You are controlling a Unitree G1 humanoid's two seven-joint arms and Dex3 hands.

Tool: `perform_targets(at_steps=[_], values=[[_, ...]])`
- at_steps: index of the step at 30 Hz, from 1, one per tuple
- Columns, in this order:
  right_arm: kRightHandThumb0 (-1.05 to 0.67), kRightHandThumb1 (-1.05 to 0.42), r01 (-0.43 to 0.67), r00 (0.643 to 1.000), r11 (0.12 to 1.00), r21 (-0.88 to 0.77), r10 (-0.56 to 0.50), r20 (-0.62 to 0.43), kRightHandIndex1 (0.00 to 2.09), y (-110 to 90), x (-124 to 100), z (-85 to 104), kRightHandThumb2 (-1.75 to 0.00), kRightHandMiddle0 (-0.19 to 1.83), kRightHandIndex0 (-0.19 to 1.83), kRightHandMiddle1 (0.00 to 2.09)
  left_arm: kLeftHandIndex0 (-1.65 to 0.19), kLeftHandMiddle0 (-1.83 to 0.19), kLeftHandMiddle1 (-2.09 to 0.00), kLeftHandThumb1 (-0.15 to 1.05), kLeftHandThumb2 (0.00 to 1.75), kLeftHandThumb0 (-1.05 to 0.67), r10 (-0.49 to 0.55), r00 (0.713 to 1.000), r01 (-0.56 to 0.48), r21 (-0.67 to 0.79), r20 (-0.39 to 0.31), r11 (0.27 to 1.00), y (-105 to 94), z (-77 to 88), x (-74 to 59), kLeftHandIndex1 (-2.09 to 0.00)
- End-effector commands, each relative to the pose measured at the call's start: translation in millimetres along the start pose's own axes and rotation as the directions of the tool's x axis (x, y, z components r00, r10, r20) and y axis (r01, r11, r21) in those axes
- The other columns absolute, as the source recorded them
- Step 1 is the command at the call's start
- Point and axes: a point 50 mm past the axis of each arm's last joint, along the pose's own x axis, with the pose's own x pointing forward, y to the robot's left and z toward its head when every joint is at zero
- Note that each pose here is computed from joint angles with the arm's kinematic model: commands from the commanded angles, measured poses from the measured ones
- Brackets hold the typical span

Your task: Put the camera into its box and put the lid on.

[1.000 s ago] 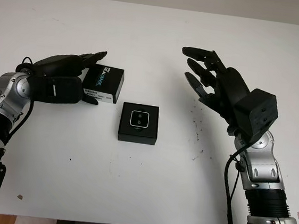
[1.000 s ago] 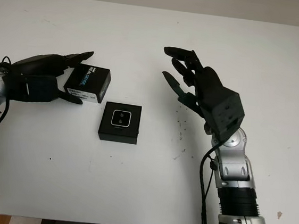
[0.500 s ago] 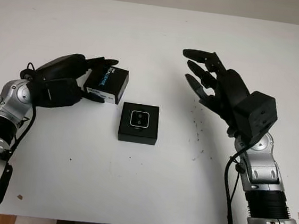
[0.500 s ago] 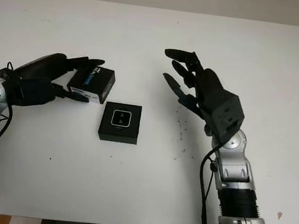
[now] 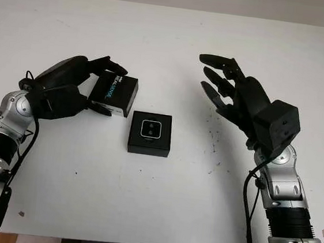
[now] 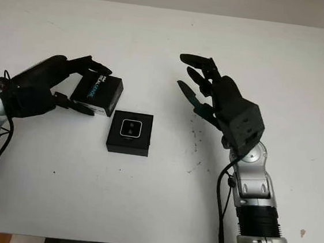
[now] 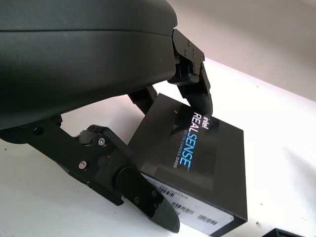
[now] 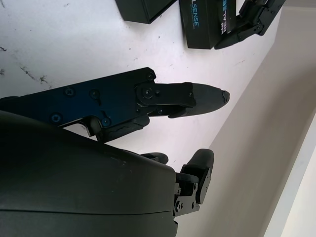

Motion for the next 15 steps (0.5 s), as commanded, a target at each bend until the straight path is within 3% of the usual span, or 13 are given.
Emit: perform_targets(at_steps=[1,8,15], values=[[-0.64,-1.05,0.012,1.0,1.0,0.007,-0.012,-0.013,0.07,-0.9,-3.4,-3.1,-0.34,0.0,0.29,0.74,-0.35,-0.38,-1.08,1.0,0.05,-0.28,-0.009,1.0,0.008,-0.021,-0.024,1.0,-7.7,-5.0,-5.0,-1.02],[-0.63,-1.05,0.01,1.0,1.0,0.008,-0.01,-0.016,0.07,1.2,-4.5,-3.8,-0.34,0.03,0.28,0.67,-0.33,-0.36,-1.53,0.98,0.05,-0.24,0.068,0.995,-0.081,-0.226,-0.069,0.971,-1.9,-2.7,-1.8,-1.3],[-0.64,-1.05,0.001,1.0,1.0,0.027,-0.001,-0.024,0.06,3.5,-5.2,-5.0,-0.33,0.03,0.27,0.65,-0.27,-0.4,-1.74,0.99,0.06,-0.22,0.121,0.987,-0.145,-0.283,-0.102,0.948,9.1,8.7,-2.6,-1.44]])
